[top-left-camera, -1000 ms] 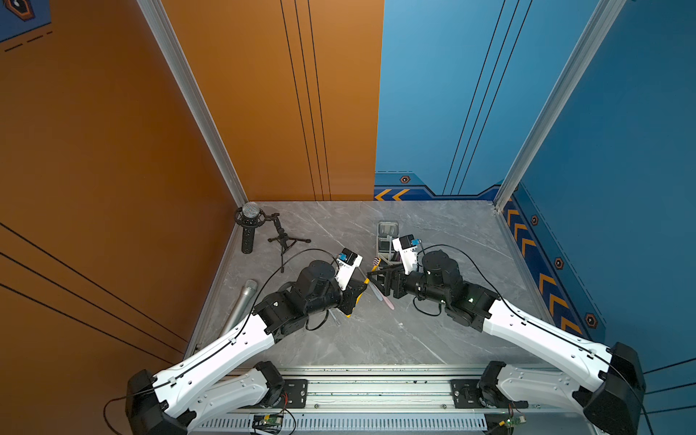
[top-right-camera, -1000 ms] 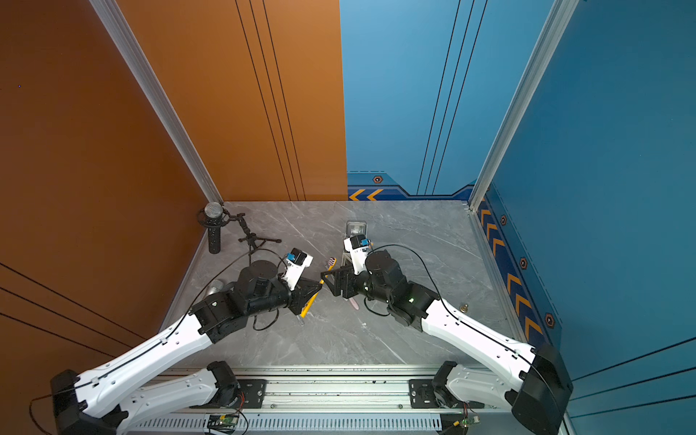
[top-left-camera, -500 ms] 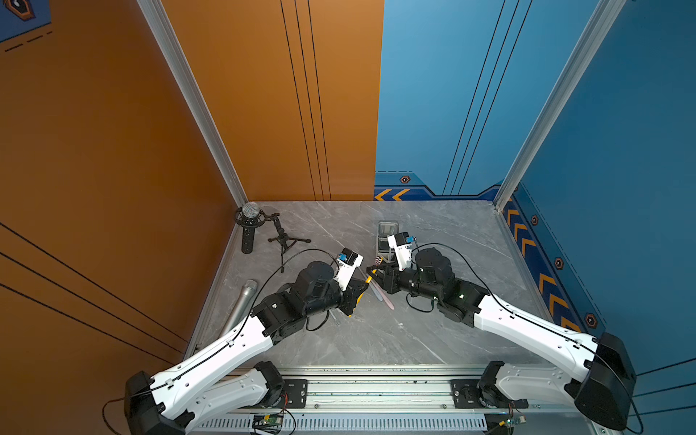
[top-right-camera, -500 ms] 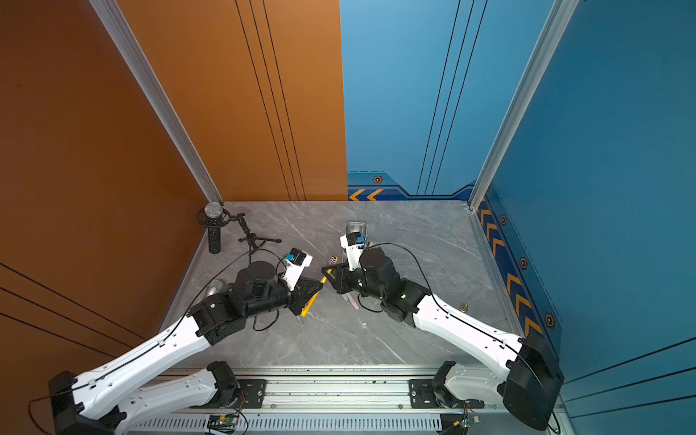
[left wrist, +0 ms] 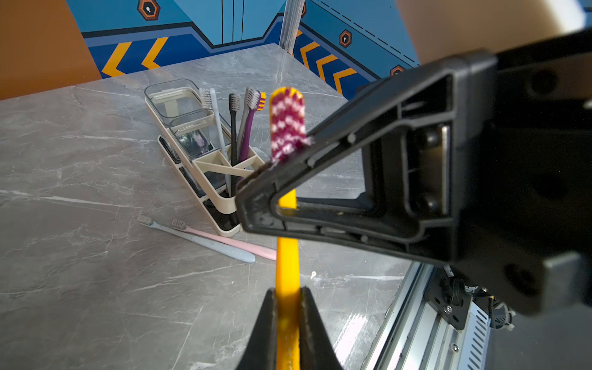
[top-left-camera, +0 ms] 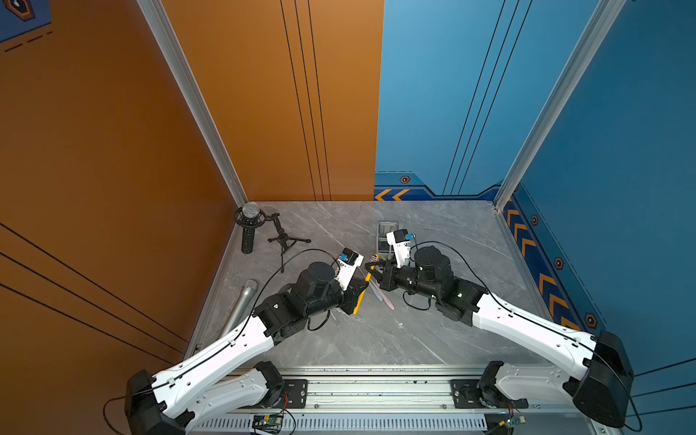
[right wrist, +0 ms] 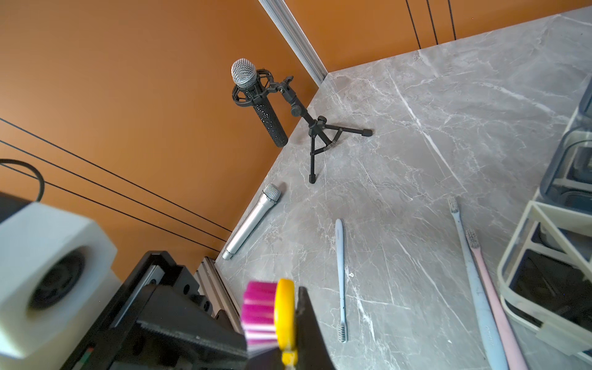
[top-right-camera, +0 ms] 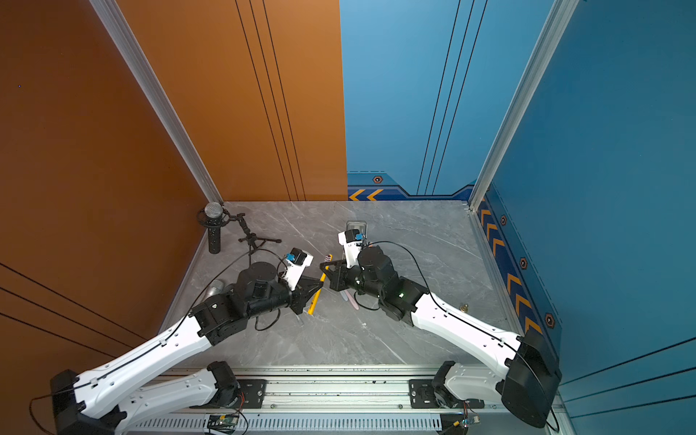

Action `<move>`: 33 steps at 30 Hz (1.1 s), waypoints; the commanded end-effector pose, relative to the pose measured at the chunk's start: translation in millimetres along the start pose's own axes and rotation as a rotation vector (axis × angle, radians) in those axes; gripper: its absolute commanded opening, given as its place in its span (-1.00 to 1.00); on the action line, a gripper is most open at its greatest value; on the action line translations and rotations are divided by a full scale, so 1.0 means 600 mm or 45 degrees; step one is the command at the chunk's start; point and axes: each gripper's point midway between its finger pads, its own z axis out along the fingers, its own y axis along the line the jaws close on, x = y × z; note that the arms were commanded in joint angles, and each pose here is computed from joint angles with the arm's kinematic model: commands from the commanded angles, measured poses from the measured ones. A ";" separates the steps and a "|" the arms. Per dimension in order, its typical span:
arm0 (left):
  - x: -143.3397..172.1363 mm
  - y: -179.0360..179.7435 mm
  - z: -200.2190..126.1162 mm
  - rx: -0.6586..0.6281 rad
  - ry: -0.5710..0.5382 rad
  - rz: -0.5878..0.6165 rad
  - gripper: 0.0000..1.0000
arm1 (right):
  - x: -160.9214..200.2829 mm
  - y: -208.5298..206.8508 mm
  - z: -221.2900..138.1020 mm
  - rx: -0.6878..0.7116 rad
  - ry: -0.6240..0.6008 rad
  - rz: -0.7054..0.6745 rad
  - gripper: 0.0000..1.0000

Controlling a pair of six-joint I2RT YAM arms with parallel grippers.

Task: Place the toothbrush into the toothbrush holder
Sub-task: Pick up the toothbrush from the center of the board, then place the toothbrush in the toothbrush holder.

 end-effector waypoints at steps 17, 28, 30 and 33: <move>0.026 0.063 -0.002 -0.132 -0.128 0.046 0.13 | -0.147 -0.092 -0.064 0.643 -0.468 -0.506 -1.00; 0.048 0.096 0.037 -0.156 -0.035 0.011 0.16 | -0.171 -0.135 -0.021 0.798 -0.605 -0.591 -1.00; 0.047 0.098 0.037 -0.163 -0.041 0.004 0.17 | -0.169 -0.144 -0.012 0.802 -0.605 -0.609 -1.00; 0.047 0.103 0.039 -0.180 -0.042 -0.011 0.16 | -0.165 -0.161 -0.007 0.772 -0.650 -0.565 -1.00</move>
